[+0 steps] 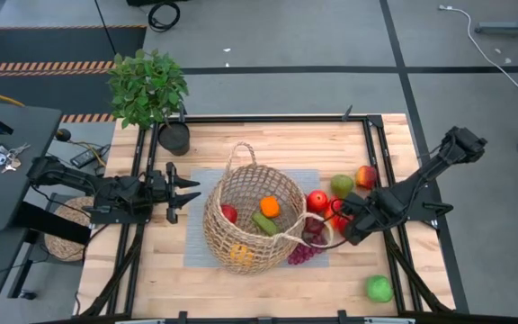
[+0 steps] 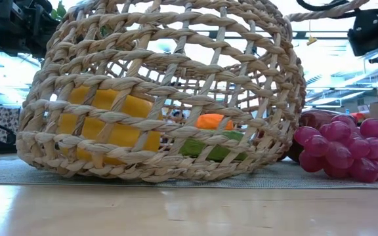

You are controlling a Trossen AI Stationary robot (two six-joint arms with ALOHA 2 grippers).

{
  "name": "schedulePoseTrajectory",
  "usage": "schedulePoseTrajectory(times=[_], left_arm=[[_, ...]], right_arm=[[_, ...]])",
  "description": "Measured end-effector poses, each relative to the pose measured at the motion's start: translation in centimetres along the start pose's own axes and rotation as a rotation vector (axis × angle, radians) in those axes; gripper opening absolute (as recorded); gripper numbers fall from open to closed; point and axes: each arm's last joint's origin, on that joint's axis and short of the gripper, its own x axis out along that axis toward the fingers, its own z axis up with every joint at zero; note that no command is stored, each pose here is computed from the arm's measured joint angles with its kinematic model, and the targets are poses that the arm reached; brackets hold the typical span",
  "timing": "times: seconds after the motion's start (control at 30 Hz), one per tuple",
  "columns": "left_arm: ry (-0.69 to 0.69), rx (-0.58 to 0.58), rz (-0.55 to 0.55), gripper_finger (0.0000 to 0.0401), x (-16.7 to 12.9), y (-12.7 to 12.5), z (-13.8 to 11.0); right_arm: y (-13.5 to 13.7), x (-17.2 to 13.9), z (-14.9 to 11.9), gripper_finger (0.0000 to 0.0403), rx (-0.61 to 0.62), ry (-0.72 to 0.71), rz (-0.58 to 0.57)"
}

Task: Build produce basket
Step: Put the green apple into the basket

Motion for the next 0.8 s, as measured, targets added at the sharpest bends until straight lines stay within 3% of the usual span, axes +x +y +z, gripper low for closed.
schedulePoseTrajectory(times=[0.23, 0.4, 0.6, 0.8], left_arm=[[0.0, 0.0, 0.0, 0.015, 0.0, 0.0, 0.0], [0.0, 0.0, 0.0, 0.0152, 0.0, 0.0, 0.0], [0.0, 0.0, 0.0, 0.0147, 0.0, 0.0, 0.0], [0.0, 0.0, 0.0, 0.0151, 0.0, 0.0, 0.0]], right_arm=[[1.3, -4.1, -0.9, 0.0359, 0.016, 0.031, 0.122], [2.7, -6.4, -2.4, 0.0359, 0.016, -0.022, 0.2], [5.1, -4.9, -5.3, 0.0359, -0.007, -0.043, 0.167], [8.4, -3.1, -8.0, 0.0353, -0.025, 0.169, 0.121]])
